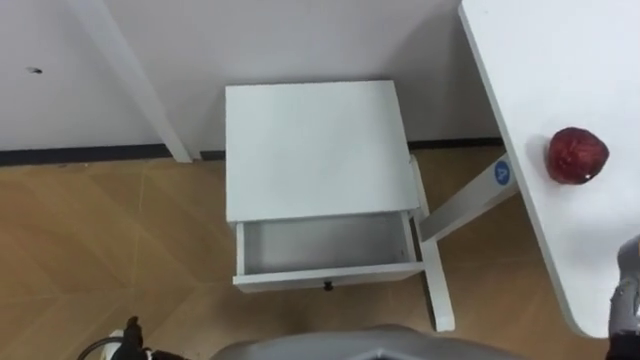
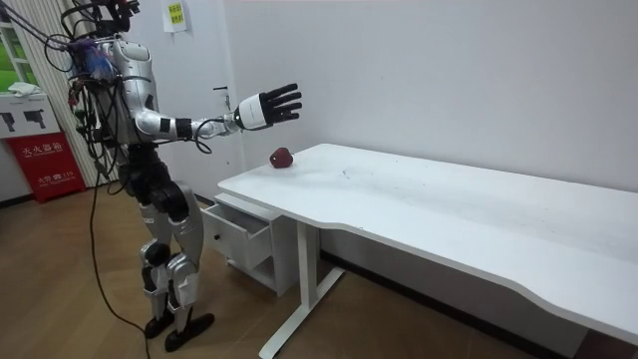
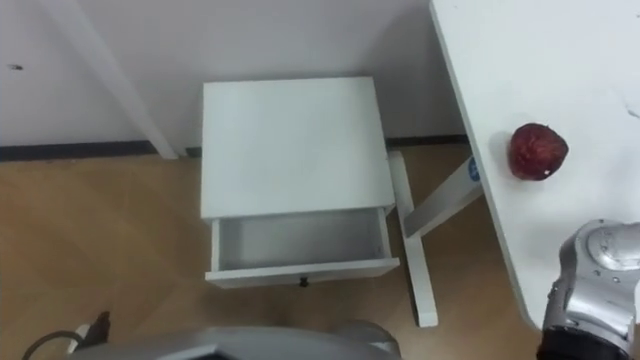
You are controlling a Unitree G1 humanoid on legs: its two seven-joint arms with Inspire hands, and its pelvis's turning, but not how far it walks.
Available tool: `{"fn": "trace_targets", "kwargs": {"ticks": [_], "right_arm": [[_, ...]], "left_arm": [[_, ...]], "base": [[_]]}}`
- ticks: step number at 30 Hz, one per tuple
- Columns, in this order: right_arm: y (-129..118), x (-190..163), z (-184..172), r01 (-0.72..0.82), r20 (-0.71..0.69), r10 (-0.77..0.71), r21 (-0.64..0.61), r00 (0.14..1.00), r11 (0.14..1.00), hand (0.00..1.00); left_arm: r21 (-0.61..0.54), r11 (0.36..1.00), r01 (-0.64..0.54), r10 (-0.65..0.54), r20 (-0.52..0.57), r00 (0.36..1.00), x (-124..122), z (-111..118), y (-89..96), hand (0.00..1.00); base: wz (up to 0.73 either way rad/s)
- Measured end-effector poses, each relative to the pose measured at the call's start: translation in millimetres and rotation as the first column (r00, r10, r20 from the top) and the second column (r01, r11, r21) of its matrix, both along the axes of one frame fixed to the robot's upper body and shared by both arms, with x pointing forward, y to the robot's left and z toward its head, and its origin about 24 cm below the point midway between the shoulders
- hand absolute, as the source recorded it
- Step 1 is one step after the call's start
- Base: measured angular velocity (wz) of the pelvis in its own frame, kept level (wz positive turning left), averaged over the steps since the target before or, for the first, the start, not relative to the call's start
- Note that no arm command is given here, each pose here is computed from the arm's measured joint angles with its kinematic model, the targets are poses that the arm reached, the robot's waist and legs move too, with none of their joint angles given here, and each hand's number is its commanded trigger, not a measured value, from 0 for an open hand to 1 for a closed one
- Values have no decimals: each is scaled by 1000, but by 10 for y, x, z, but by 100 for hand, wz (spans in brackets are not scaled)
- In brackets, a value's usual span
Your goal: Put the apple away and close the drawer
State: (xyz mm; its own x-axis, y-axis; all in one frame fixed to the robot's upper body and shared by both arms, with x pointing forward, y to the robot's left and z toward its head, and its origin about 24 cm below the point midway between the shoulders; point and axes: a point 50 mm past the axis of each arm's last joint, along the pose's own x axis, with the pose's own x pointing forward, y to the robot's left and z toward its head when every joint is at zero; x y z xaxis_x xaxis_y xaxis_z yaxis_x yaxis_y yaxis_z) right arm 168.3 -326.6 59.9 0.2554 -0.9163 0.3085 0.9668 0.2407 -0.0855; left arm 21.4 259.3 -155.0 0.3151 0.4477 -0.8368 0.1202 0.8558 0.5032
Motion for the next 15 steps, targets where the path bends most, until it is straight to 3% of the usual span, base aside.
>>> {"fn": "trace_targets", "kwargs": {"ticks": [8, 15], "right_arm": [[302, 224, -89, -286, -88, 287, 22, 954, 958, 0], [340, 163, -205, -361, -157, 366, 59, 917, 931, 0]], "left_arm": [[-21, 1000, 9, -9, 0, 1000, -6, -23, -92, 0], [-21, 1000, 7, -8, -2, 1000, -30, -21, -96, 0]], "base": [[0], [0]]}}
